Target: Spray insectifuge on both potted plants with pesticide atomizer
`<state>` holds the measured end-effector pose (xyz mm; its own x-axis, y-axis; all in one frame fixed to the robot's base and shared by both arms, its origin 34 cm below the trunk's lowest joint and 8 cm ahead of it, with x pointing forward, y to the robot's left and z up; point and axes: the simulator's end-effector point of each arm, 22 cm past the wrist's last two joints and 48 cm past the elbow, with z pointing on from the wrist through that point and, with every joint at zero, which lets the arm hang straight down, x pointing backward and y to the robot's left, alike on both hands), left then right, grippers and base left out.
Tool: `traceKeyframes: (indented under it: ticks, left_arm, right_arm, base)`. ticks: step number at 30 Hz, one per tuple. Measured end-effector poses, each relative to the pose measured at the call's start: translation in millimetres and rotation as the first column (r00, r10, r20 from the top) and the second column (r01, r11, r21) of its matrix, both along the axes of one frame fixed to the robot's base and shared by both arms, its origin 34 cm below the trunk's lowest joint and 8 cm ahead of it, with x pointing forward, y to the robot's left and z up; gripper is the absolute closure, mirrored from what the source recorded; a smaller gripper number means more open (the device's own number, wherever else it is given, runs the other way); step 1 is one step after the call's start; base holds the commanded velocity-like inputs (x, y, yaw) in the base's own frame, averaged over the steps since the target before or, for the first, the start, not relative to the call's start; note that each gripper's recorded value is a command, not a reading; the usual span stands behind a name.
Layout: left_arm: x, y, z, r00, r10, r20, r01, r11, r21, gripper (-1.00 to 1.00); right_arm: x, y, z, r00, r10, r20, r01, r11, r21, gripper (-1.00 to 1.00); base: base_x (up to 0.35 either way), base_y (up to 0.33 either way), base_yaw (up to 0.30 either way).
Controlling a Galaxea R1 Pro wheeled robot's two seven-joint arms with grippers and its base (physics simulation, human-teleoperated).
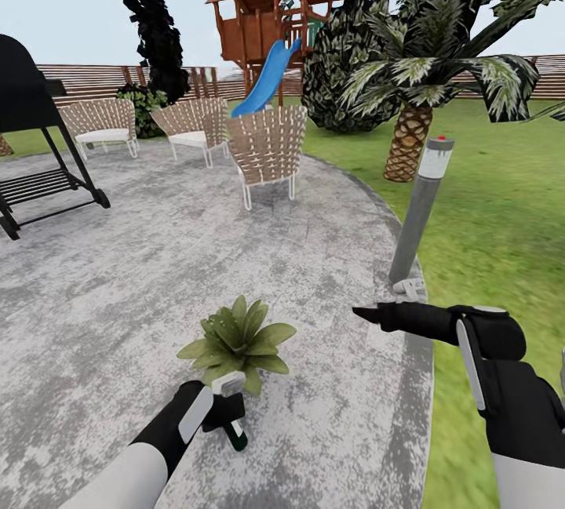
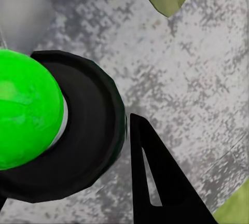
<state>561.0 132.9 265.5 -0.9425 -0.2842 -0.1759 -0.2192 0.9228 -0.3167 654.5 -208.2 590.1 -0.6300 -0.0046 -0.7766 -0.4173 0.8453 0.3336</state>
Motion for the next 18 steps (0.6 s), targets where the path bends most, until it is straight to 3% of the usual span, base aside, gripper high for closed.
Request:
traceKeyframes:
  ticks: [5,7,10,12,15,18]
  left_arm:
    - [1,2,0,1.0,0.011,0.0,-0.011,1.0,0.001,1.0]
    - [0,0,-1,1.0,0.006,0.002,-0.006,1.0,0.002,1.0]
    - [1,2,-2,1.0,0.013,0.019,-0.013,1.0,0.004,1.0]
    - [3,2,-2,0.999,0.021,0.036,-0.022,1.0,0.008,1.0]
    - [1,14,-3,0.999,0.017,0.03,-0.017,0.999,0.027,1.0]
    - [3,12,0,0.999,0.013,0.032,-0.013,1.0,0.023,1.0]
  right_arm:
    - [0,-2,-2,1.0,-0.005,-0.004,0.005,1.0,-0.007,-1.0]
    - [3,-8,-12,0.999,-0.035,-0.022,0.034,0.999,-0.034,-1.0]
    - [5,-26,-53,0.989,-0.108,-0.106,0.098,0.991,-0.09,-1.0]
    - [-5,-16,-81,0.982,-0.091,-0.166,0.071,0.99,-0.124,-1.0]
    - [0,-10,-72,0.985,-0.082,-0.151,0.067,0.992,-0.104,-1.0]
    - [0,-10,-72,0.985,-0.083,-0.15,0.067,0.992,-0.105,-1.0]
  base:
    - [0.0,0.0,0.0]
    - [0.0,0.0,0.0]
    - [0.0,0.0,0.0]
    - [0.0,0.0,0.0]
    - [0.0,0.0,0.0]
    - [0.0,0.0,0.0]
